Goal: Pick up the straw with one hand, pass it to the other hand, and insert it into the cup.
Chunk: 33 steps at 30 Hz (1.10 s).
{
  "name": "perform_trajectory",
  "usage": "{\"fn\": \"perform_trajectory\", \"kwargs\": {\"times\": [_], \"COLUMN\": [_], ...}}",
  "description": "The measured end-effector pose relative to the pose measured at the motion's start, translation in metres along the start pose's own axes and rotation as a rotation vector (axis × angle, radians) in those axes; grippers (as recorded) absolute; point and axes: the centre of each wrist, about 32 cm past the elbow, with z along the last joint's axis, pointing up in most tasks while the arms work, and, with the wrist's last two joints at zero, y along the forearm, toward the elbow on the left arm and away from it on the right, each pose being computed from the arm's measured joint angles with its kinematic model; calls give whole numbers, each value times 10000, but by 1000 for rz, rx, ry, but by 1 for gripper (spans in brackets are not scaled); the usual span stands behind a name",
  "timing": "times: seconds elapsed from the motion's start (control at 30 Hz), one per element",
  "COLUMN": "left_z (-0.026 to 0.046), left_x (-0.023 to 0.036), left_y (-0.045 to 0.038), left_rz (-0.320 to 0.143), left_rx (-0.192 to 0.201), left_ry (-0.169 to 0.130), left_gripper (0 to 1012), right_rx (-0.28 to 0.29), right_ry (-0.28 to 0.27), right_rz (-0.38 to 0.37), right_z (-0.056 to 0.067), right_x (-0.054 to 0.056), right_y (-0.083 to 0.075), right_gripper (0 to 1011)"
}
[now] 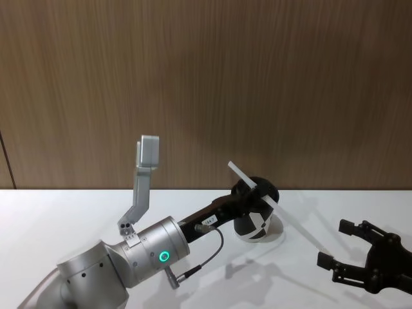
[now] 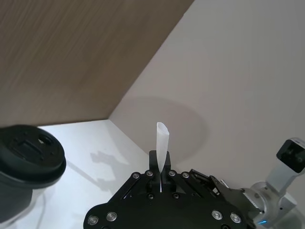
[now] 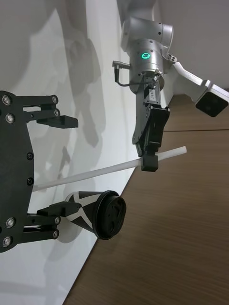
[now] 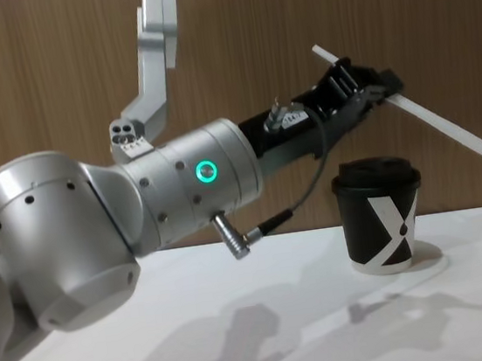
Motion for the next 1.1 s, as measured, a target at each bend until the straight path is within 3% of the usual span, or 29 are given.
{"fn": "perform_trajectory", "kwargs": {"times": [0.1, 0.33, 0.43, 0.63, 1.1], "left_z": [43, 173, 217, 360, 568], "left_x": [-43, -168, -208, -335, -545], "left_y": [-24, -88, -107, -146, -138], "left_rz": [7, 7, 4, 0, 60], "left_rx": [2, 6, 8, 22, 54], "left_ry": [-39, -147, -179, -275, -442], "left_gripper": [13, 13, 14, 13, 12], "right_rx": [0, 0, 0, 0, 0], "right_ry": [0, 0, 0, 0, 0], "right_rz": [0, 0, 0, 0, 0], "right_z": [0, 0, 0, 0, 0], "right_x": [0, 0, 0, 0, 0], "right_y": [0, 0, 0, 0, 0], "right_gripper": [1001, 1001, 1001, 1001, 1001]}}
